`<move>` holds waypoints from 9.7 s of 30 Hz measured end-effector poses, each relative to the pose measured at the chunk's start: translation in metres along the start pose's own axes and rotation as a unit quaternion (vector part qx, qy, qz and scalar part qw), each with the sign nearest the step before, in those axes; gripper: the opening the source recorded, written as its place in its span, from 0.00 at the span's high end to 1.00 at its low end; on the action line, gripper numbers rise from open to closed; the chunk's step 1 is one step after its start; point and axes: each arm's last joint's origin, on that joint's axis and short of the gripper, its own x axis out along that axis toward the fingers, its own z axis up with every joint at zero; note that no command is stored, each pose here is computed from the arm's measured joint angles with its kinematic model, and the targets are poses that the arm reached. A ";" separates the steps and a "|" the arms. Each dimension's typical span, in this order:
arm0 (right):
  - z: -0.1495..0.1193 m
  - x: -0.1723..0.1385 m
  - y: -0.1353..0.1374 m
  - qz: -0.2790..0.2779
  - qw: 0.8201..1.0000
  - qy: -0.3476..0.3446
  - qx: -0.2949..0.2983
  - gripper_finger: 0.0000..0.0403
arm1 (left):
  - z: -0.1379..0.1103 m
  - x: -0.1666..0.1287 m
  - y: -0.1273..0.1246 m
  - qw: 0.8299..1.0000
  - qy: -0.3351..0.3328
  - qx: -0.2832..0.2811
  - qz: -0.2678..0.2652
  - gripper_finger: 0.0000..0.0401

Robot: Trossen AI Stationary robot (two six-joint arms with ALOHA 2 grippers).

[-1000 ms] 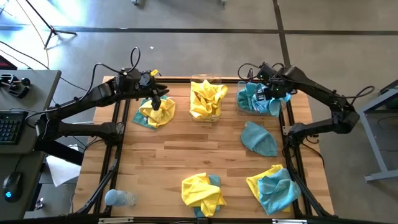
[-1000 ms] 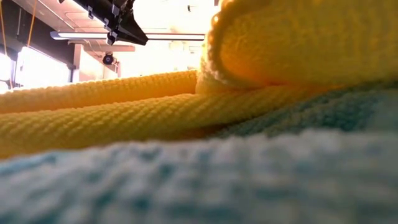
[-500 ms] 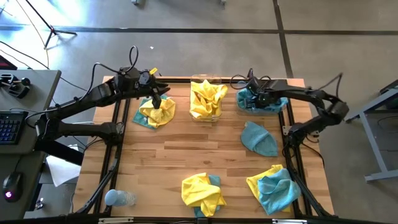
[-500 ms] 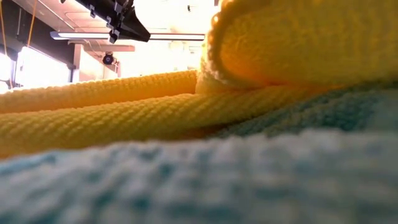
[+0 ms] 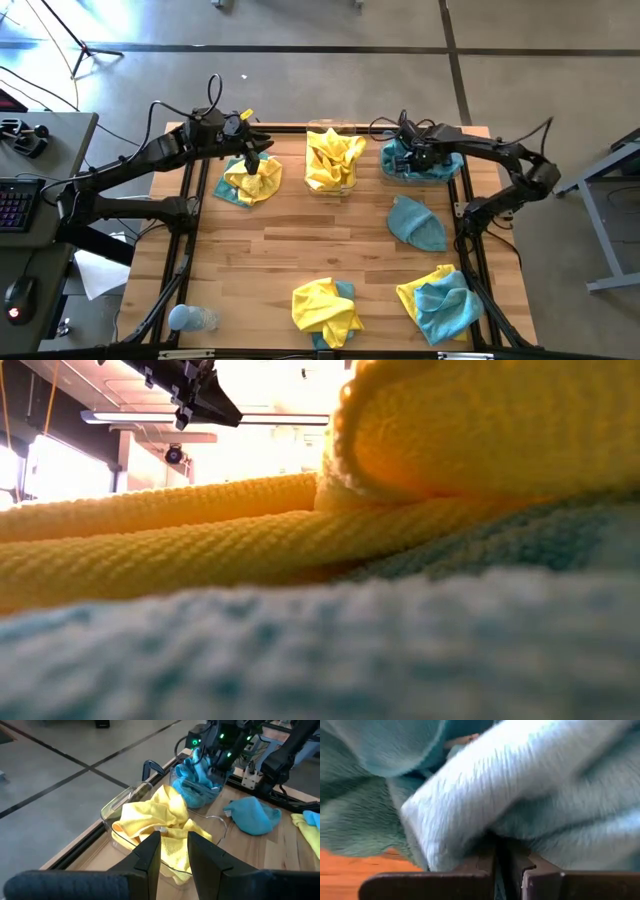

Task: Sort microfiber towel by color & place in baskets
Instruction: Put the blue towel into the right transparent bin, then put the yellow towel into the left transparent bin

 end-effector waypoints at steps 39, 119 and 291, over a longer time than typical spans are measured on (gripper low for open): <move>-0.008 0.014 -0.017 0.024 0.997 -0.068 0.036 0.82 | 0.005 0.000 0.000 1.000 -0.027 0.001 -0.001 0.79; -0.136 -0.141 0.088 0.225 0.894 -0.341 -0.186 0.82 | 0.023 0.003 -0.017 0.974 0.220 -0.012 0.060 1.00; -0.056 -0.141 0.197 0.170 0.772 -0.397 -0.466 0.99 | 0.048 0.034 -0.009 0.976 0.202 -0.079 -0.013 0.79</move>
